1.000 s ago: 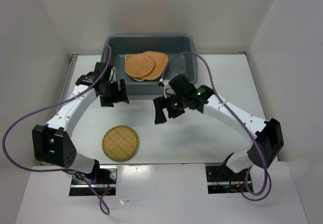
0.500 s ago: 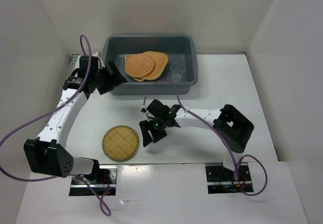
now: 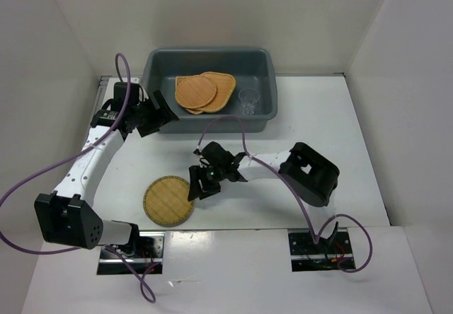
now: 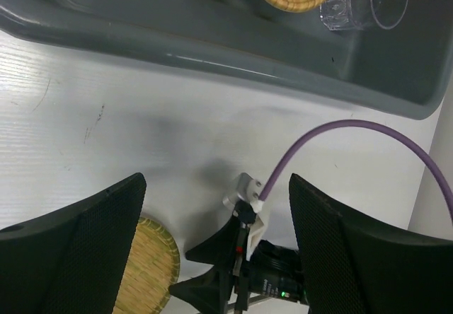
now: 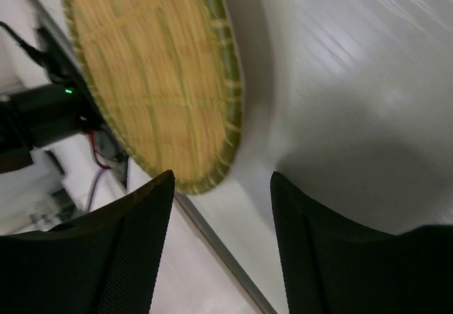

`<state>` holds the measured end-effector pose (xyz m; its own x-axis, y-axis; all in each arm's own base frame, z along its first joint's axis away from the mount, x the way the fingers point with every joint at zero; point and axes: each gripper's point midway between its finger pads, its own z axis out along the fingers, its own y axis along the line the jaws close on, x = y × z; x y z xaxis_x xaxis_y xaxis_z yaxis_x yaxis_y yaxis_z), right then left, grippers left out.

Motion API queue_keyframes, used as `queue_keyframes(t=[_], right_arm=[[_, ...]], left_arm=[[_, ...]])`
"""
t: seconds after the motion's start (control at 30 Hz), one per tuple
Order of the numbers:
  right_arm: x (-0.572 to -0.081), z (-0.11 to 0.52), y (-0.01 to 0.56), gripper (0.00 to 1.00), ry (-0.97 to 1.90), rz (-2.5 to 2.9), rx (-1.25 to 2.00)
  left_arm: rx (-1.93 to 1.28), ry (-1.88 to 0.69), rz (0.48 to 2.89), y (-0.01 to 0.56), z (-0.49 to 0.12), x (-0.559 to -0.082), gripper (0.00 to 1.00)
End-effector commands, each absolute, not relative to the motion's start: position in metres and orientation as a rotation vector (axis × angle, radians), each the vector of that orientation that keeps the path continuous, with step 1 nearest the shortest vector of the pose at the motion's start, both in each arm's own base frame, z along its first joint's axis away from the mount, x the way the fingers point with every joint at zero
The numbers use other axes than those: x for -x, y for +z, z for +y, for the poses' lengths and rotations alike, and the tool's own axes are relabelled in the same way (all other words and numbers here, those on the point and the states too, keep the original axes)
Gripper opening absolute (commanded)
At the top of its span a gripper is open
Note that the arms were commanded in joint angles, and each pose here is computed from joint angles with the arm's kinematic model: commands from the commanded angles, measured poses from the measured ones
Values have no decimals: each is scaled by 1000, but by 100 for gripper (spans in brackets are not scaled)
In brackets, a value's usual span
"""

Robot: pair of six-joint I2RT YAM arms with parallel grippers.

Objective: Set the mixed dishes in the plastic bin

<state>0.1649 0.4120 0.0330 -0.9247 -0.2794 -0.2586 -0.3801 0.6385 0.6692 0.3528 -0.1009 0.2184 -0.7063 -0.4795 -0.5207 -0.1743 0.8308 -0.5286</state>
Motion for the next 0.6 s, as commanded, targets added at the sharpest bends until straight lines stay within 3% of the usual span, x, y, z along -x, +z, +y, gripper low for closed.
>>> queue_keyframes(t=[0.0, 0.27, 0.5, 0.57], right_arm=[[-172, 430, 25, 62, 1249, 2686, 493], [-179, 435, 17, 49, 1245, 2688, 410], [-179, 437, 11, 27, 1258, 2702, 392], [-175, 437, 8, 13, 1268, 2718, 401]], left_arm=[[439, -587, 2298, 230, -99, -350, 89], [428, -590, 2319, 223, -100, -347, 89], [428, -590, 2319, 223, -100, -347, 90], [433, -580, 2317, 222, -99, -347, 90]])
